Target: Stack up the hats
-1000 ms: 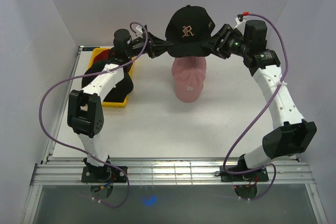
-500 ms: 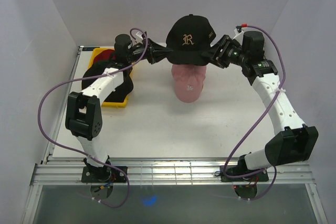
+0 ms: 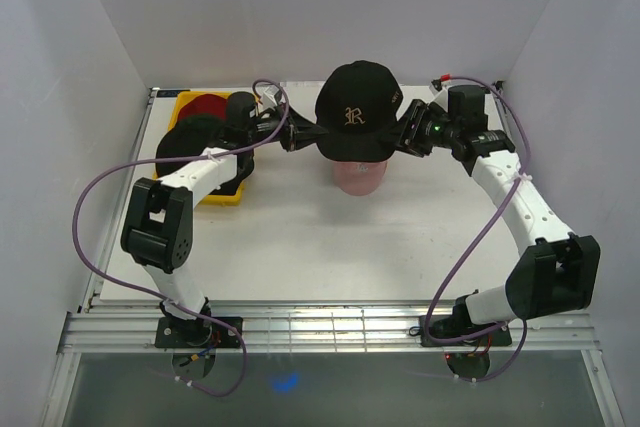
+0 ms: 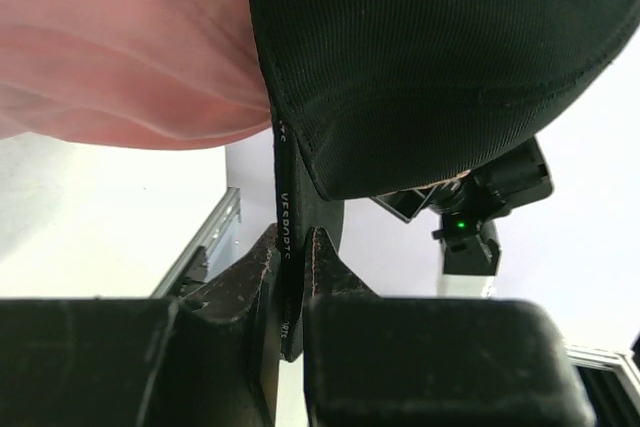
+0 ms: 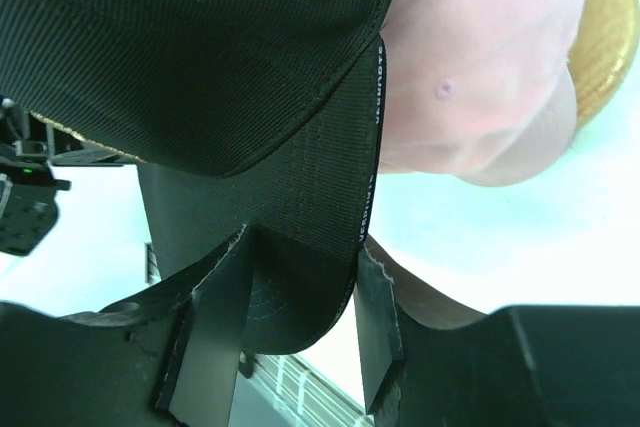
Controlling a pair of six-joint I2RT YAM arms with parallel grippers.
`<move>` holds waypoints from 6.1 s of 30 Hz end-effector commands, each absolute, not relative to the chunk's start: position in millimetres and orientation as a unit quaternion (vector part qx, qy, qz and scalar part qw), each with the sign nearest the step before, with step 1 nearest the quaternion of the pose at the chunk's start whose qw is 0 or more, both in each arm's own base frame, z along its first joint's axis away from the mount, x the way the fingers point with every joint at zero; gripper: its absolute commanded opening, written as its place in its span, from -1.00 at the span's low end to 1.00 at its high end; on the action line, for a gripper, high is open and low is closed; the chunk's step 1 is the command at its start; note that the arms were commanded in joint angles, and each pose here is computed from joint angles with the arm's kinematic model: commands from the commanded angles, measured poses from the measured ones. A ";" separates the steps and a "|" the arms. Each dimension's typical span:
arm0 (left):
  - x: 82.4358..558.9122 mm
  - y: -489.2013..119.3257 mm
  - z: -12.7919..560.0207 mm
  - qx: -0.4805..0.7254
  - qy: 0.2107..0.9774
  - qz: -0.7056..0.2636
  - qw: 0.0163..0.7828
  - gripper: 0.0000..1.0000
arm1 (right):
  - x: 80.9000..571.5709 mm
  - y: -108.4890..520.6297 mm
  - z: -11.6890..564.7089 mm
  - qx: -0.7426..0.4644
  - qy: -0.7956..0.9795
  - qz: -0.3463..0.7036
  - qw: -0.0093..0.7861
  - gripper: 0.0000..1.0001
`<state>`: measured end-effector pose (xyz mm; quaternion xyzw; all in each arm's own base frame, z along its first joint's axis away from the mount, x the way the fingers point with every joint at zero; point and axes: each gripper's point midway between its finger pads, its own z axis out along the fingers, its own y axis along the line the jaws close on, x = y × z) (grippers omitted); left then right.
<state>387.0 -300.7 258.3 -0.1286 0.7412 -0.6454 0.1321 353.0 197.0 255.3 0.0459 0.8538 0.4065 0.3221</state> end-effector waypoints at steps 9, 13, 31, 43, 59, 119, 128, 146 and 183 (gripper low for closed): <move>363.6 -314.7 230.1 -0.059 0.763 -0.622 0.167 -1.00 | 335.4 195.7 234.6 -0.017 0.865 0.367 0.342 -0.28; 361.8 -318.8 211.9 -0.052 0.772 -0.613 0.160 -1.00 | 333.2 190.3 221.1 -0.013 0.874 0.350 0.338 -0.38; 362.1 -321.7 161.2 -0.047 0.799 -0.582 0.145 -1.00 | 329.9 175.3 163.2 -0.005 0.902 0.298 0.312 -0.72; 363.0 -317.3 124.2 -0.070 0.819 -0.554 0.133 -1.00 | 327.6 169.8 122.4 0.005 0.920 0.275 0.280 -0.79; 364.5 -309.9 79.8 -0.083 0.851 -0.505 0.120 -1.00 | 325.6 161.0 71.8 0.028 0.941 0.239 0.239 -0.85; 411.0 -270.1 213.7 -0.015 0.866 -0.359 0.349 -1.00 | 408.8 151.7 240.9 0.042 0.881 0.263 0.392 0.32; 426.3 -293.6 233.0 0.007 0.838 -0.400 0.370 -0.99 | 434.1 174.7 189.1 0.068 0.885 0.307 0.344 0.33; 403.1 -298.2 195.1 -0.021 0.858 -0.369 0.358 -1.00 | 502.8 202.1 172.0 0.037 0.889 0.319 0.325 0.37; 494.5 -258.0 283.2 0.048 0.803 -0.317 0.502 -0.03 | 522.6 232.6 197.8 -0.083 0.868 0.356 0.336 0.51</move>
